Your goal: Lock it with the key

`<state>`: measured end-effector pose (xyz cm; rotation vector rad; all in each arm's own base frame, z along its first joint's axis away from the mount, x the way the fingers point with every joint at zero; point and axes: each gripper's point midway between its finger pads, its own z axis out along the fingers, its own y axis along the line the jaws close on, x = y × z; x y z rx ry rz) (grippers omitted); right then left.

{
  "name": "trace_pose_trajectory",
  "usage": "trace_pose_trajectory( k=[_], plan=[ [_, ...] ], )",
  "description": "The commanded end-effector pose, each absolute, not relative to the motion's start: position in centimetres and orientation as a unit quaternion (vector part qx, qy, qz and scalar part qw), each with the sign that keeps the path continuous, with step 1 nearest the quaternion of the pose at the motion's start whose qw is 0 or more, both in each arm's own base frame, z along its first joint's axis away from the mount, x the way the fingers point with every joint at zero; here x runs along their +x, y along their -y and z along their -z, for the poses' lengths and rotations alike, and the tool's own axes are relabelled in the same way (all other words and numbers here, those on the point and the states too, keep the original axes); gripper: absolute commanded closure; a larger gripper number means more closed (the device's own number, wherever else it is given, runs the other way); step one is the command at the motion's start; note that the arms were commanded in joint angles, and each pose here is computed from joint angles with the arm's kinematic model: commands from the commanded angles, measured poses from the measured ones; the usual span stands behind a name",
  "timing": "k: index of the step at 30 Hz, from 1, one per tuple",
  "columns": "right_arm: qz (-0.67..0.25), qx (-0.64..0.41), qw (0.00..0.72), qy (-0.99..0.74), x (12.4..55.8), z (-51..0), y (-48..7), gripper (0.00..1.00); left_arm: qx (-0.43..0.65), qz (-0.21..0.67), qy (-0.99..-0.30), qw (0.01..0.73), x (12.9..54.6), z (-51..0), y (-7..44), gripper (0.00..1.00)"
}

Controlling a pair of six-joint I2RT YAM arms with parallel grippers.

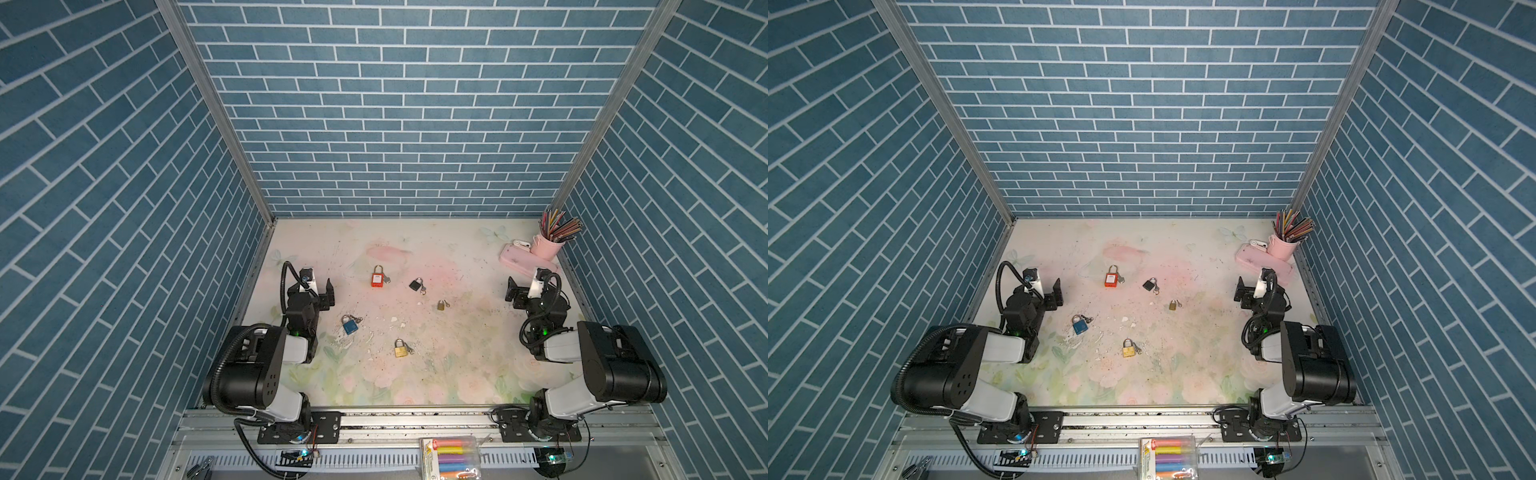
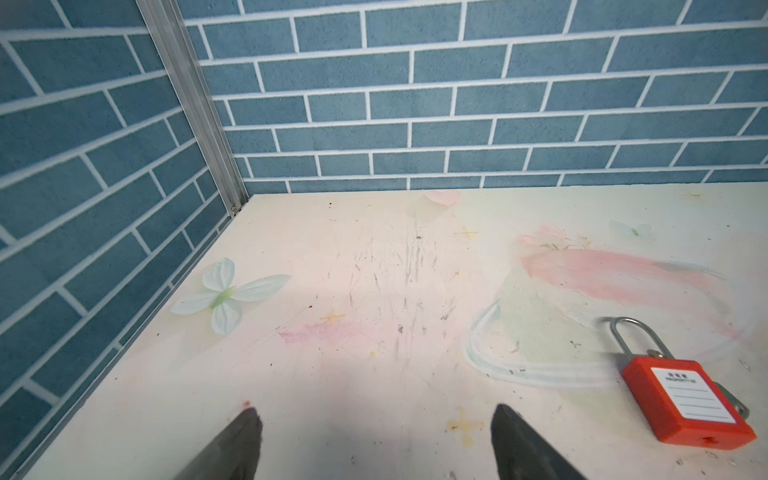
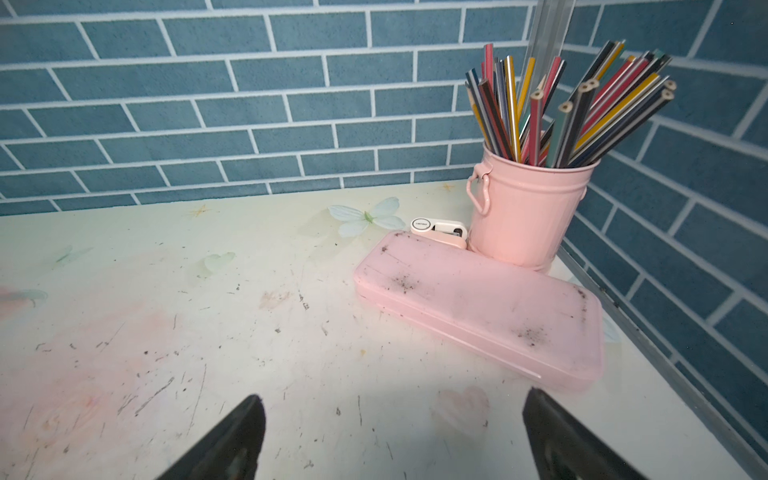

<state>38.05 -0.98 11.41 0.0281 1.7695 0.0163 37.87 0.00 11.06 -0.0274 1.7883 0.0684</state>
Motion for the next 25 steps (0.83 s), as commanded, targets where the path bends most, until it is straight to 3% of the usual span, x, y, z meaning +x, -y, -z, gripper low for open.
trace_pose_trajectory(
  k=[1, 25],
  plan=[
    [-0.003, -0.009, 0.633, -0.774, 37.97, -11.4, 0.73, 0.03, -0.003, -0.031, -0.767, 0.641, 38.25, -12.15, 0.28, 0.13],
    [-0.004, -0.014, 0.634, -0.773, 37.99, -11.43, 0.59, 0.02, 0.003, -0.025, -0.768, 0.64, 38.26, -12.02, 0.42, 0.13]
  ],
)
